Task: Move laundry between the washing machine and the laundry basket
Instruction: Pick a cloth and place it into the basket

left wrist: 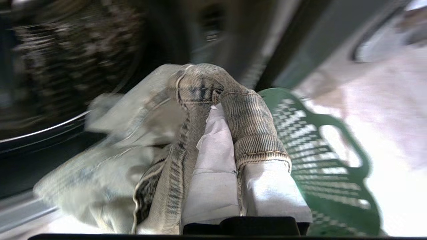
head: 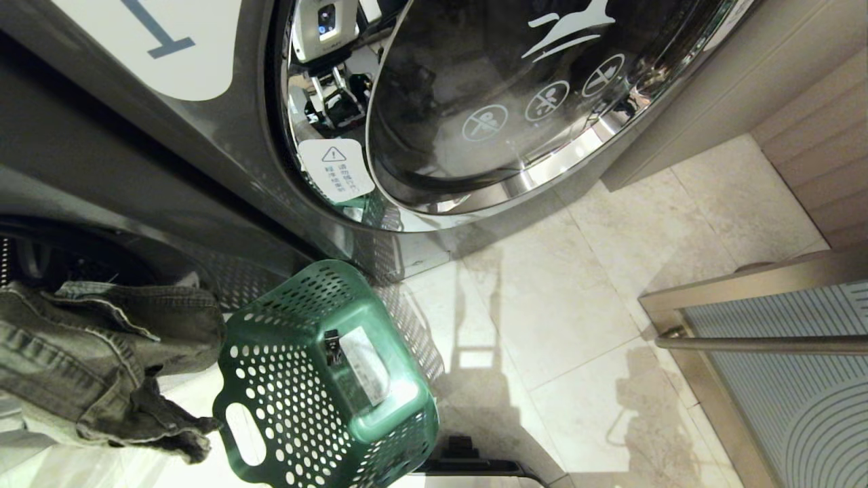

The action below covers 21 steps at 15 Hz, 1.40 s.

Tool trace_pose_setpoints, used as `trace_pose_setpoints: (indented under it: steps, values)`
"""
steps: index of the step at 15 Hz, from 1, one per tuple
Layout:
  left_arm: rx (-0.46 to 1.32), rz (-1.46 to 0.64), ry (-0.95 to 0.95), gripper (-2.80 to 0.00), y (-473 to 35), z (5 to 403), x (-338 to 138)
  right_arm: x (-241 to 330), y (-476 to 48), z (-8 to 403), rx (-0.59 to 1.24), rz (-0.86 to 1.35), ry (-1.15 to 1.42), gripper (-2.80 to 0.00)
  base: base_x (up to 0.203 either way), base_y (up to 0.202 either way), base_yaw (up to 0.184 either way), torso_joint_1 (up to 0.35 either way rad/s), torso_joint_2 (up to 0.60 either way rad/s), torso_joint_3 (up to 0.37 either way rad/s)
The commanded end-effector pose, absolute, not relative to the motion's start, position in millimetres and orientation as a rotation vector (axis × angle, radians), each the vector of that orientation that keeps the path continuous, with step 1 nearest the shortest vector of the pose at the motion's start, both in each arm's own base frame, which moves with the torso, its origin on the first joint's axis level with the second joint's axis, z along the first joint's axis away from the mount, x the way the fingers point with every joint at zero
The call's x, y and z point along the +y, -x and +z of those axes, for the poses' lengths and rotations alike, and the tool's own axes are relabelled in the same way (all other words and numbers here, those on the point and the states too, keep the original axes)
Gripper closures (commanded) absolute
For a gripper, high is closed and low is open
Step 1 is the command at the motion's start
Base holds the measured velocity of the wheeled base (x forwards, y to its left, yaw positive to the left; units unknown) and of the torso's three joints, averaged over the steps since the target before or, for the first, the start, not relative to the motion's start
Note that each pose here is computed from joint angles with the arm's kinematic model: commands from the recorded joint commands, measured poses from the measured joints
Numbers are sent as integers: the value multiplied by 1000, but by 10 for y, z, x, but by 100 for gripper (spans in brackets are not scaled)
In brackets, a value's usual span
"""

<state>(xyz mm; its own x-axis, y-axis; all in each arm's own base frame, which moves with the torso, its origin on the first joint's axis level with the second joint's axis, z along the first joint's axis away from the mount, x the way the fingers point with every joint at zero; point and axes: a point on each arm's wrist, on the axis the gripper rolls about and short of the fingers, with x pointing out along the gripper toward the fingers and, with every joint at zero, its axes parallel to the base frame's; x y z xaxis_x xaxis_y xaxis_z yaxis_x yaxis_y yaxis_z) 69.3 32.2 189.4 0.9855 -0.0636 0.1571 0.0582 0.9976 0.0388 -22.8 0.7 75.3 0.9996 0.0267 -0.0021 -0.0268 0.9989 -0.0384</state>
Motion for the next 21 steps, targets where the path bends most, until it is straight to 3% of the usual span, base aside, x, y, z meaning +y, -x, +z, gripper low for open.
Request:
trace_pose_setpoints:
  steps: [1,12,21]
  values:
    - [-174,-134,-21,0,-699,1866,219,7,228,753,1,28,40,0,0,0,0,0,0,0]
    - [-278,-422,-4,0,-611,1933,-59,7,228,753,1,28,39,0,0,0,0,0,0,0]
    - [-167,-458,17,0,-692,1705,-97,7,228,753,1,28,40,0,0,0,0,0,0,0]
